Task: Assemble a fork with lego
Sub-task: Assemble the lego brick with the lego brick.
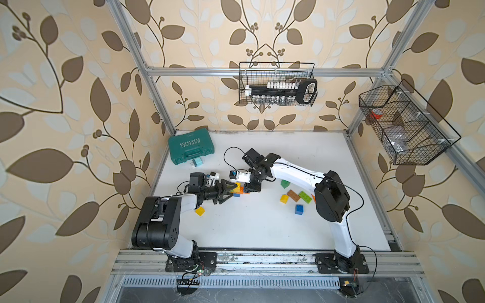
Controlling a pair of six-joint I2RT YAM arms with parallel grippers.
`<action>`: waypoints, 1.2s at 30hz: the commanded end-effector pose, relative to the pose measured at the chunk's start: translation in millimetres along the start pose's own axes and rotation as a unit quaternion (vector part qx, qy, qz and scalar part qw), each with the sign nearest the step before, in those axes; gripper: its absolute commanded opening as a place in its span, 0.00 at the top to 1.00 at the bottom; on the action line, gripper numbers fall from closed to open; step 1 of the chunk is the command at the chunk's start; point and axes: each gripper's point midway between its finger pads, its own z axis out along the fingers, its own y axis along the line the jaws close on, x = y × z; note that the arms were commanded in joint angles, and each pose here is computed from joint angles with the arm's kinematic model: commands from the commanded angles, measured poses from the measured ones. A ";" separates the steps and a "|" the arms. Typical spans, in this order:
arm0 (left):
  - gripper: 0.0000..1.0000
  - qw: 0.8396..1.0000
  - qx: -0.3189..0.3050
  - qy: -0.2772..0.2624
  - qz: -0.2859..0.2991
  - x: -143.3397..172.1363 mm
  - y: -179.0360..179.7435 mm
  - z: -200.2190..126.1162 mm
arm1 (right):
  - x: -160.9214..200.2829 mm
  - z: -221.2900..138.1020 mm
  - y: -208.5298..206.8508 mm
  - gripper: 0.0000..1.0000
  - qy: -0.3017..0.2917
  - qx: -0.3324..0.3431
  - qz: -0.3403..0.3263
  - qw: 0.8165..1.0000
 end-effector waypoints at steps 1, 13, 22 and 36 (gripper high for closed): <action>0.32 0.987 -0.128 -0.026 -0.091 12.2 76.6 -1.3 | 7.0 7.4 21.3 0.70 0.023 -0.047 0.013 0.999; 0.32 0.985 -0.138 -0.026 -0.096 14.1 84.0 -1.2 | 12.9 20.2 7.1 0.66 0.049 0.014 0.036 0.998; 0.33 0.985 -0.139 -0.026 -0.101 14.9 87.6 -0.4 | 2.7 9.4 22.4 0.67 0.000 -0.037 -0.009 0.999; 0.33 0.985 -0.137 -0.027 -0.102 14.2 87.0 -0.2 | 8.2 15.3 11.3 0.62 0.026 -0.035 0.074 0.996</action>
